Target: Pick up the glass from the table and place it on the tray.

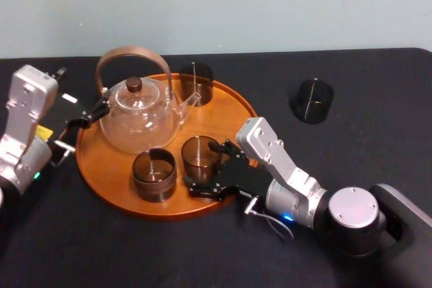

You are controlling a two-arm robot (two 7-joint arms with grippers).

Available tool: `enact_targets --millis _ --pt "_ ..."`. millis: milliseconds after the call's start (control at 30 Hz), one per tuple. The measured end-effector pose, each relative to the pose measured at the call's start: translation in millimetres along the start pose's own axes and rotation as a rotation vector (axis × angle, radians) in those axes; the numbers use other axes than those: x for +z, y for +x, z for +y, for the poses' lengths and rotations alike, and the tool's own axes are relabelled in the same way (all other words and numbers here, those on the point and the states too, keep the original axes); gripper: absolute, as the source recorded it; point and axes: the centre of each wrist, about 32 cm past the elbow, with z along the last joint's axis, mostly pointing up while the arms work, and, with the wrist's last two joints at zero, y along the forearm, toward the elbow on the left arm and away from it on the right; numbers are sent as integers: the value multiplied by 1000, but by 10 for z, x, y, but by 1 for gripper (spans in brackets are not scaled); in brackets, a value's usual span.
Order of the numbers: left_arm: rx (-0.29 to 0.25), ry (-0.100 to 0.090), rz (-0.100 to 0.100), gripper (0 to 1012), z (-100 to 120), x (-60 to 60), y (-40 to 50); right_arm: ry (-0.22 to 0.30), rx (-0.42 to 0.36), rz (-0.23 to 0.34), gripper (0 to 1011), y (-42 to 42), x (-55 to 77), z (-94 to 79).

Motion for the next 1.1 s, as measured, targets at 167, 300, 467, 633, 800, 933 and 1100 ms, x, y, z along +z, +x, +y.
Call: enact_targets --millis 167,300,467,633,800,933,1100 --pt "0 0 0 1009 0 0 0 -9 -5 5 1002 2 24 -53" --pt "0 0 0 1009 0 0 0 -14 -11 5 1002 -5 31 -121" --pt "0 0 0 1009 0 0 0 -15 -15 0 1002 -17 34 -190" --pt "0 0 0 1010 0 0 0 -15 -24 -4 1002 -17 28 -265" --pt "0 0 0 1010 0 0 0 -15 -36 -8 1002 -26 19 -373" --pt "0 0 0 1010 0 0 0 -15 -56 -10 1002 -43 5 -485" --pt "0 0 0 1010 0 0 0 -14 -91 -5 1002 -27 -15 -594"
